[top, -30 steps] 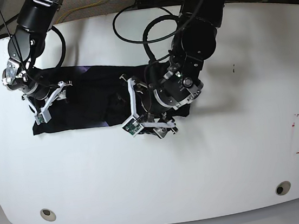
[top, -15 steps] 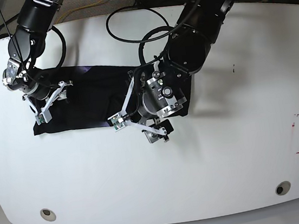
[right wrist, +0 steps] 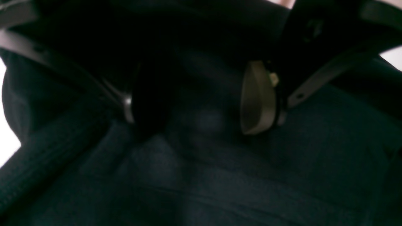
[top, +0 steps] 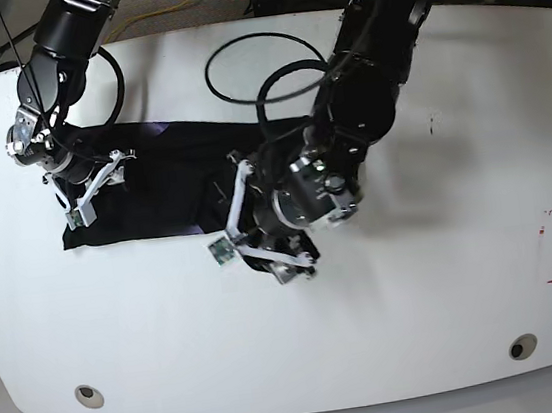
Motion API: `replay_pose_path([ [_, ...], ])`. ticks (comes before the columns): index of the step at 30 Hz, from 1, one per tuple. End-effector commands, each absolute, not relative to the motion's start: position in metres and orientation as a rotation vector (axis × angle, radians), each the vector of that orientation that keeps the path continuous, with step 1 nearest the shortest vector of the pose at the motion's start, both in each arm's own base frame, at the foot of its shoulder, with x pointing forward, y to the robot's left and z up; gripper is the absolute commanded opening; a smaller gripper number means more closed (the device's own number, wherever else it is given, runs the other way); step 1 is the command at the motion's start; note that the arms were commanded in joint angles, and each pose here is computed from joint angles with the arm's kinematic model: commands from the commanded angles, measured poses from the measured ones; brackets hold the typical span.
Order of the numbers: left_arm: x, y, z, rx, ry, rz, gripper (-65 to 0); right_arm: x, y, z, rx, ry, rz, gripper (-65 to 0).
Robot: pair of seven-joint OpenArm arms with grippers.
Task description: Fold the T-shirt properly
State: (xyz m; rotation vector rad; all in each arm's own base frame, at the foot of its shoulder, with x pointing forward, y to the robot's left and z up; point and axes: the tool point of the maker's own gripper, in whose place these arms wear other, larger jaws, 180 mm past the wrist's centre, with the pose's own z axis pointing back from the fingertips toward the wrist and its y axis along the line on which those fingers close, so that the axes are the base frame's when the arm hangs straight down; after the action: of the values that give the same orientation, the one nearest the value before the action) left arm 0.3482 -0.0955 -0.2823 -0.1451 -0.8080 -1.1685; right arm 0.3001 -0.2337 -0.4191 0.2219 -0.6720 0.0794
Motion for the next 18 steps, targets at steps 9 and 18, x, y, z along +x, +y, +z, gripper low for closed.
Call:
replay_pose_path([
  [9,0.359,-0.082,-0.289,-0.126,-0.713,-1.204,-13.2,0.299,-0.235,-0.42,0.21,-0.648,0.094,-26.3],
  [18,0.369,-0.054,-0.292,-0.208,-0.68,-1.079,-13.2,0.3,-0.233,-0.419,0.212,-0.652,0.095,-26.3],
])
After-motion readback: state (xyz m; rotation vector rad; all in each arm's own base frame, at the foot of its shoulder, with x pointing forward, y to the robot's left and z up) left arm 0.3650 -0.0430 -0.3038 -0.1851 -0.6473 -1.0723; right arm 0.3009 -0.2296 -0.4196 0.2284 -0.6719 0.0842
